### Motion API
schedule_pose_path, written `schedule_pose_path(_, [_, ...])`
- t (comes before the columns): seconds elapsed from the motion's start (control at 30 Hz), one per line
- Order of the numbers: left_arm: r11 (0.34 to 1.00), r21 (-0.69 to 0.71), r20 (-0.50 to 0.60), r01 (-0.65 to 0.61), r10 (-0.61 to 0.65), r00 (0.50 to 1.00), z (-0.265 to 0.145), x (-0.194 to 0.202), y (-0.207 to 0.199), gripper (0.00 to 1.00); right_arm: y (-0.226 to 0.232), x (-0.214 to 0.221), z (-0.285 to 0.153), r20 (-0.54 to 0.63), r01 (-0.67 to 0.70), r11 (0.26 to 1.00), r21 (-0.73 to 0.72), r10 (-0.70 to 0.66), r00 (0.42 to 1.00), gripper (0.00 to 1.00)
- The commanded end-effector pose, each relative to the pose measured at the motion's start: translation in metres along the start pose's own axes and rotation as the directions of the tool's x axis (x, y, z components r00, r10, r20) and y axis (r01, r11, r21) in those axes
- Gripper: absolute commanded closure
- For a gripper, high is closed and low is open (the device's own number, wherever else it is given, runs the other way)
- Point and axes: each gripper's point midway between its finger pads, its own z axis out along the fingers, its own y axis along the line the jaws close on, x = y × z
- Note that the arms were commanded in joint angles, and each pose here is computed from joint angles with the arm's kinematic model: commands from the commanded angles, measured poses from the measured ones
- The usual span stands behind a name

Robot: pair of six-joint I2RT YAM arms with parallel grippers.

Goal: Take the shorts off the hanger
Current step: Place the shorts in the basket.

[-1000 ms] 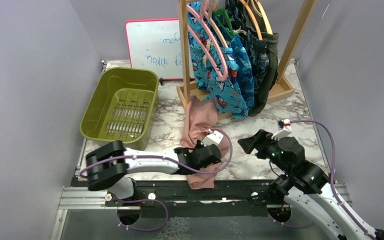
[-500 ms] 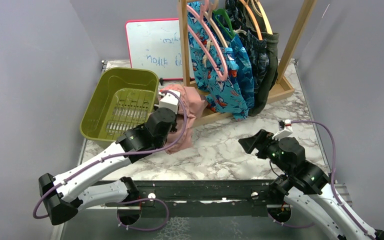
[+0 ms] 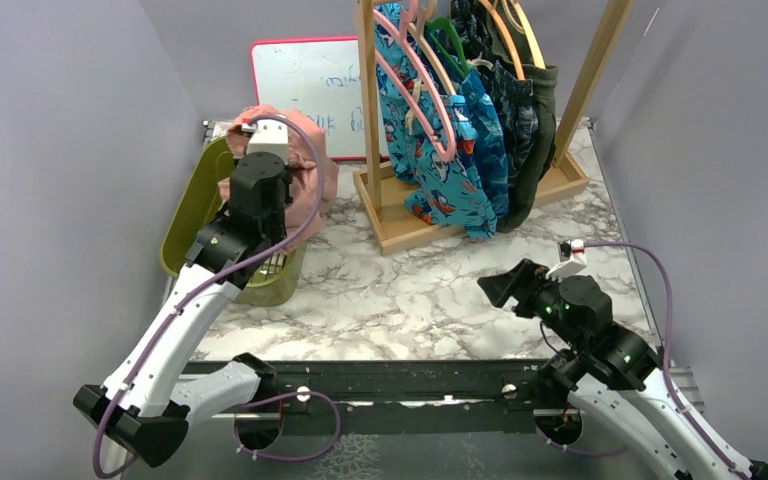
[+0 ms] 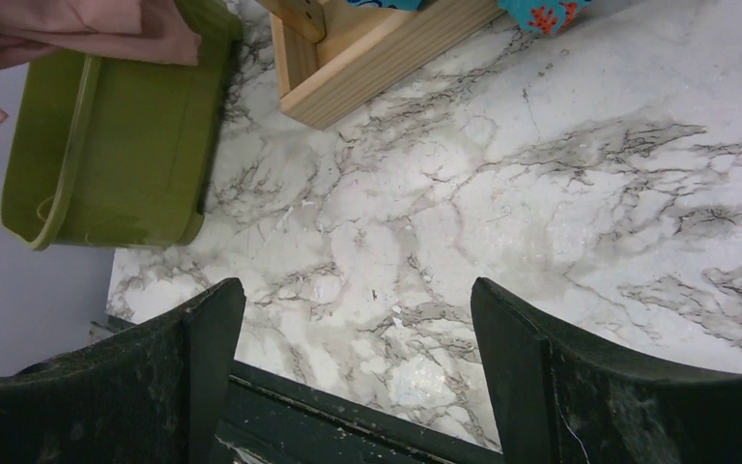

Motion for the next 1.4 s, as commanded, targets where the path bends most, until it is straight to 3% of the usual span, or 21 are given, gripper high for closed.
schedule_pose_path(0.0, [0.998,-0.059,0.072,0.033,-0.028,0.997,-0.002,-0.034,0.032,1.0,-0.001,-0.004,-0.001,0.027,-0.002,1.0,0.004,0.002,1.0,0.11])
schedule_pose_path(0.23, [0.975,-0.219,0.116,0.039,-0.014,0.993,-0.002,-0.068,0.082,1.0,0.0,-0.003,0.0,0.021,0.004,1.0,0.0,-0.004,1.0,0.11])
schedule_pose_path(0.33, [0.975,-0.215,0.123,0.047,-0.021,0.992,-0.001,-0.073,0.088,1.0,0.0,-0.004,0.0,0.023,0.006,1.0,-0.002,-0.006,1.0,0.11])
schedule_pose_path(0.53, [0.985,-0.175,-0.041,0.008,-0.015,0.999,0.038,-0.003,0.069,1.0,-0.001,-0.005,0.001,0.03,0.014,1.0,0.003,-0.014,0.999,0.11])
schedule_pose_path(0.73, [0.992,-0.094,-0.174,0.082,-0.097,0.98,0.085,0.063,0.06,1.0,0.0,-0.004,0.002,0.022,0.022,1.0,0.003,-0.023,1.0,0.11])
schedule_pose_path(1.07, [0.99,-0.028,-0.274,0.138,-0.141,0.952,0.141,0.1,0.043,0.99,-0.001,-0.002,0.005,0.016,0.027,1.0,0.003,-0.027,1.0,0.11])
schedule_pose_path(1.27, [0.978,0.024,-0.395,0.208,-0.182,0.9,0.17,0.141,0.02,0.93,-0.001,-0.002,0.005,0.016,0.029,1.0,0.005,-0.029,0.999,0.11])
schedule_pose_path(1.37, [0.98,0.039,-0.43,0.194,-0.159,0.889,0.176,0.161,0.015,0.7,0.001,-0.004,0.003,0.017,0.033,0.999,-0.001,-0.033,0.999,0.11])
